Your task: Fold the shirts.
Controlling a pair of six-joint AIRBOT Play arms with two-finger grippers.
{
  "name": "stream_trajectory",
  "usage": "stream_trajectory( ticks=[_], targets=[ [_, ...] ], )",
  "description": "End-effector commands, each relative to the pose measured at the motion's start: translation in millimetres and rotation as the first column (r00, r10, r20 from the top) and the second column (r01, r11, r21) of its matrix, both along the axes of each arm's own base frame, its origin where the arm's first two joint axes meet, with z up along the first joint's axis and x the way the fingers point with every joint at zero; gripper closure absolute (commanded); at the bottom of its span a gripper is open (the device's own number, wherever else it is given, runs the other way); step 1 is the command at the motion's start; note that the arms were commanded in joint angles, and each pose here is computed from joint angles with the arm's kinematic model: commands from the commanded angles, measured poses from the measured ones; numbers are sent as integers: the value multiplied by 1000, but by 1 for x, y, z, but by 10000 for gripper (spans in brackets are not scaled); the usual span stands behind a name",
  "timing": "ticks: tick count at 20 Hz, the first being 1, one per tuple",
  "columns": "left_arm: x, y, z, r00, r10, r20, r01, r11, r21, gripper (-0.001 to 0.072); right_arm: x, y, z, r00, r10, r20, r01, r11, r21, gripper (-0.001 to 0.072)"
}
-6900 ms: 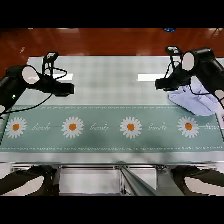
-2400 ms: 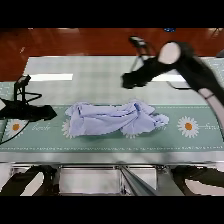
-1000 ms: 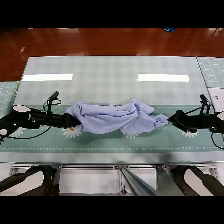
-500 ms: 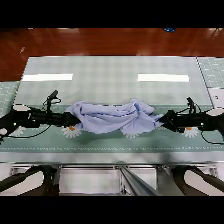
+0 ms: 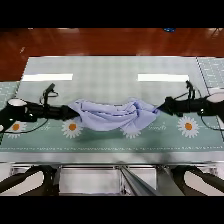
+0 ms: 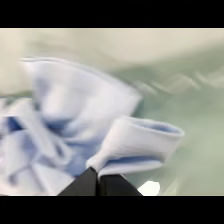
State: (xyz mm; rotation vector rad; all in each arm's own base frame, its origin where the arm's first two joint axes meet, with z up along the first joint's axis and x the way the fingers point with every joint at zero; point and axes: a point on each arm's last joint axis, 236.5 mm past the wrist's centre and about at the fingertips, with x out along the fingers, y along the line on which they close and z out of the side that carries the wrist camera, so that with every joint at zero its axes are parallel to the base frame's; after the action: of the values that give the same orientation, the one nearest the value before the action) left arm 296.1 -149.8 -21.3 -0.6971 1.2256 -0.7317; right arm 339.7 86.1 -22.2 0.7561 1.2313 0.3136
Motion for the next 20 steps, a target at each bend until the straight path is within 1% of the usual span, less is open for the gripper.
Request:
stream_trajectory(
  ticks=[1,3,4,5,7,9,10,11,12,14,15,16,17,18,19,20],
  targets=[
    [48,5,115,965,27,260,-4,996,-88,694,52,-2,138,947,63,316,-47,997,-58,690],
    [77,23,221,862,134,488,-81,988,-129,694,68,-11,266,814,80,576,7,989,-147,690],
    [79,33,277,781,172,600,-114,984,-134,694,61,-11,330,726,106,679,29,982,-184,690],
    [73,42,328,687,181,703,-139,983,-117,694,46,-11,382,643,127,755,62,974,-217,690],
    [45,53,411,498,161,852,-185,980,-77,694,6,-17,466,493,153,856,174,947,-269,690],
    [10,65,469,347,145,926,-274,961,-47,694,-43,-27,520,380,170,909,304,905,-297,690],
    [-5,70,487,290,128,948,-330,944,-26,694,-68,-31,536,333,180,926,358,884,-301,690],
    [-19,73,500,241,110,964,-382,924,-10,694,-92,-36,546,303,184,935,411,860,-303,690],
    [-34,72,507,214,99,972,-425,905,2,694,-113,-41,552,287,179,941,454,840,-298,690],
    [-62,59,510,172,24,985,-468,882,61,694,-151,-48,563,242,195,951,529,795,-298,690],
    [-77,53,514,146,0,989,-492,867,73,694,-167,-55,564,237,202,950,569,764,-305,690],
    [-94,55,522,106,-1,994,-537,842,58,694,-182,-62,560,253,204,946,599,735,-319,690],
    [-114,61,530,52,-15,999,-596,802,43,694,-194,-66,553,275,199,941,613,718,-331,690],
    [-134,72,538,1,-28,1000,-662,749,22,694,-204,-66,547,296,199,934,611,712,-346,690],
    [-154,88,541,-25,-34,999,-729,684,5,694,-210,-63,542,307,203,930,602,715,-355,690],
    [-169,100,538,-24,-12,1000,-770,638,-11,694,-213,-59,541,302,206,931,593,724,-352,690]
  ],
)
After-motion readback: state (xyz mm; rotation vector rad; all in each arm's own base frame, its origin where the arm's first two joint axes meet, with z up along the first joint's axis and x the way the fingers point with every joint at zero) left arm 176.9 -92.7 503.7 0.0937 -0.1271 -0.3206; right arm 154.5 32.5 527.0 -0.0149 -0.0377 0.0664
